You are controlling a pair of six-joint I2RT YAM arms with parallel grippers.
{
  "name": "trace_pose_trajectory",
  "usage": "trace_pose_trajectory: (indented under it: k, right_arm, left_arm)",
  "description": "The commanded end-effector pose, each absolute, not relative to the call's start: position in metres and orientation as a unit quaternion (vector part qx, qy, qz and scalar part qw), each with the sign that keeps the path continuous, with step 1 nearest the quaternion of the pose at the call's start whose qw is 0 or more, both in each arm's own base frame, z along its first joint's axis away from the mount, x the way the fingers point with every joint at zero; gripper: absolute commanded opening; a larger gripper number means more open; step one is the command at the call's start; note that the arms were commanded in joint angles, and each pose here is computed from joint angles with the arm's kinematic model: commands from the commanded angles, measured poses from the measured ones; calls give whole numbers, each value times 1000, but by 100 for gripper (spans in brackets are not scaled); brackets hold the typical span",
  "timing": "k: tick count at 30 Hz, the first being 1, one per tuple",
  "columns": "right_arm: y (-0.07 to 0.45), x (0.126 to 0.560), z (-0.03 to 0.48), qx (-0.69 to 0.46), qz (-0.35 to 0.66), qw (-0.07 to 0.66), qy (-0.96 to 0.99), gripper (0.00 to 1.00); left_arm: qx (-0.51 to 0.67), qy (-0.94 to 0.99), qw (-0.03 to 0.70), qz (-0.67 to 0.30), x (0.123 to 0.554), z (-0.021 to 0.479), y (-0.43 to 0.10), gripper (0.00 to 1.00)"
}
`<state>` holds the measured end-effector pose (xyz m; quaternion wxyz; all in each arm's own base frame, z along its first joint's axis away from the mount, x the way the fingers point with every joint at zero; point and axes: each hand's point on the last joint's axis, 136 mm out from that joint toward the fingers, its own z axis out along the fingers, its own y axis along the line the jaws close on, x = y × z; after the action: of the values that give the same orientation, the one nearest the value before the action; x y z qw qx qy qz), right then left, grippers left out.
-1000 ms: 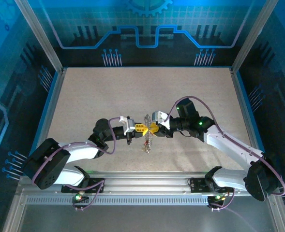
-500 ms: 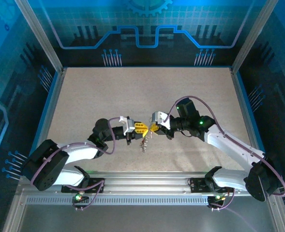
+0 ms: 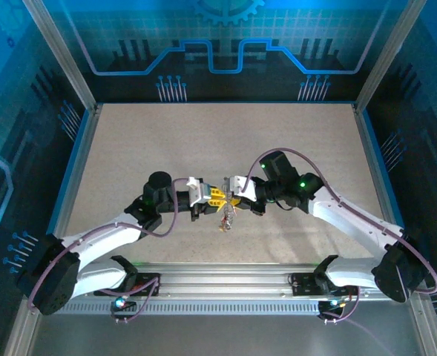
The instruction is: Put the keys on the keyring
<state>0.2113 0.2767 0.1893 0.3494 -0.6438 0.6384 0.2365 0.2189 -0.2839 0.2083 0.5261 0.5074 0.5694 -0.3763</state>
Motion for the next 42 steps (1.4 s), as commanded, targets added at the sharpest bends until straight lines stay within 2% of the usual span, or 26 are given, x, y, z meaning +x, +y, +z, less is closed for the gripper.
trace_pose_trajectory:
  k: [1, 14, 28, 32, 36, 39, 42]
  right_arm:
    - [283, 211, 204, -654, 233, 360, 623, 0]
    - [286, 207, 203, -661, 235, 355, 618, 0]
    - [288, 209, 202, -660, 237, 357, 617, 0]
    - [289, 208, 202, -659, 241, 358, 616, 0]
    - [289, 207, 202, -658, 243, 358, 616, 0]
    - [289, 208, 201, -658, 242, 357, 617, 0]
    - [288, 208, 201, -654, 247, 361, 618, 10]
  left_arm:
    - [534, 571, 500, -371, 212, 204, -285, 21]
    - [532, 584, 486, -375, 220, 205, -292, 23]
    - [543, 591, 463, -376, 215, 196, -293, 16]
    - [546, 592, 461, -373, 215, 195, -294, 11]
    - [547, 589, 465, -371, 215, 198, -294, 1]
    - [547, 584, 468, -374, 215, 202, -295, 0]
    - [546, 574, 475, -382, 212, 207, -295, 0]
